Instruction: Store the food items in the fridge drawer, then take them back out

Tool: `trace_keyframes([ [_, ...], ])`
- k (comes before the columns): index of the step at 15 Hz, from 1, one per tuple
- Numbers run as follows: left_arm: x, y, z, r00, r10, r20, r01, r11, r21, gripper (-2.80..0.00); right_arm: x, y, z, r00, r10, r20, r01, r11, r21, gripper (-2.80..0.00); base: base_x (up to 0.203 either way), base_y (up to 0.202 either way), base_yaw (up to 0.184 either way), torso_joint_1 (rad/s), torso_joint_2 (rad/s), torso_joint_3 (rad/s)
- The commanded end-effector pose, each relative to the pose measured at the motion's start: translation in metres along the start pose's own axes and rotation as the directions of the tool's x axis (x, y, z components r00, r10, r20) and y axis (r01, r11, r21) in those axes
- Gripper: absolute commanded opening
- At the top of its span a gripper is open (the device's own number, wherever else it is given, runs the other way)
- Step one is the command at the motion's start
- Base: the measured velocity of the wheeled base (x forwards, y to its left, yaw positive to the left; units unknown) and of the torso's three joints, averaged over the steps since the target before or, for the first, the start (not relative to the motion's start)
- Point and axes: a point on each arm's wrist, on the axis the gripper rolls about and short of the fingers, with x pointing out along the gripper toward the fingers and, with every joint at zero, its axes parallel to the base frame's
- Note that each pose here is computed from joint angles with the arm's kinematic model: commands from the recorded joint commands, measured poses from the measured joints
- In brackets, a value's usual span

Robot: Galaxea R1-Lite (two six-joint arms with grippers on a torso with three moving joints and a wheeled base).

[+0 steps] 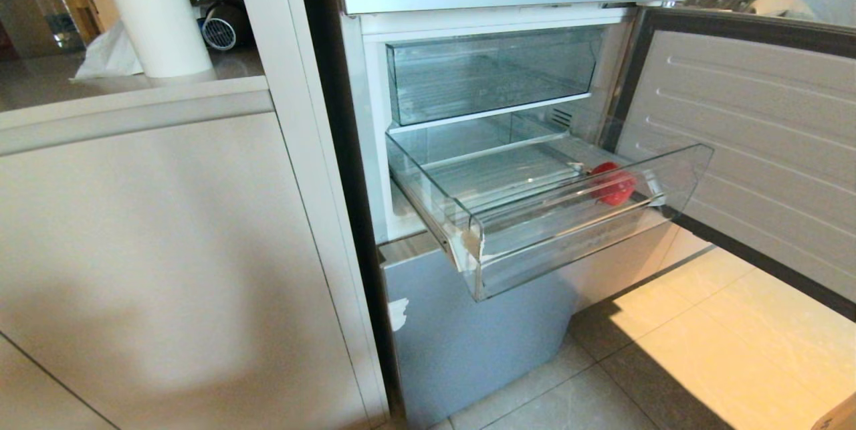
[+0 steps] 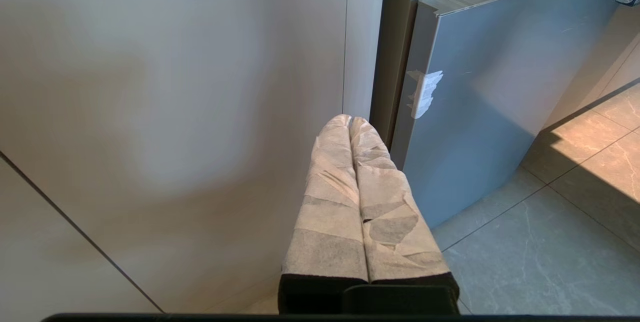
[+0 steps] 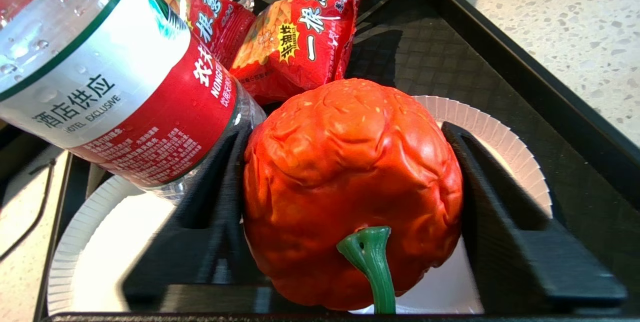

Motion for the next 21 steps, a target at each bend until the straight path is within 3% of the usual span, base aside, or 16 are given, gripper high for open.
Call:
trace_keyframes([
  [1,0.000,0.000,0.000,1.000,0.000,-0.001,0.000,1.000,0.000,-2.80,-0.004,0.002,0.005,1.000,0.006,0.013,-0.006,1.000,-0.002,0.00,0.000,0.000,0.000,0.000,0.00,0.000],
  [19,0.000,0.000,0.000,1.000,0.000,-0.001,0.000,1.000,0.000,-2.80,-0.050,0.014,0.038,0.996,0.012,0.083,-0.012,1.000,-0.002,0.00,0.000,0.000,0.000,0.000,0.00,0.000],
  [20,0.000,0.000,0.000,1.000,-0.001,-0.001,0.001,1.000,0.000,-2.80,-0.061,0.016,0.045,0.995,0.021,0.100,-0.020,1.000,-0.006,-2.80,0.000,0.000,0.000,0.000,0.00,0.000],
  [21,0.000,0.000,0.000,1.000,0.000,-0.001,0.000,1.000,0.000,-2.80,-0.072,0.018,0.053,0.993,0.023,0.119,-0.022,1.000,-0.008,-2.80,0.000,0.000,0.000,0.000,0.00,0.000],
])
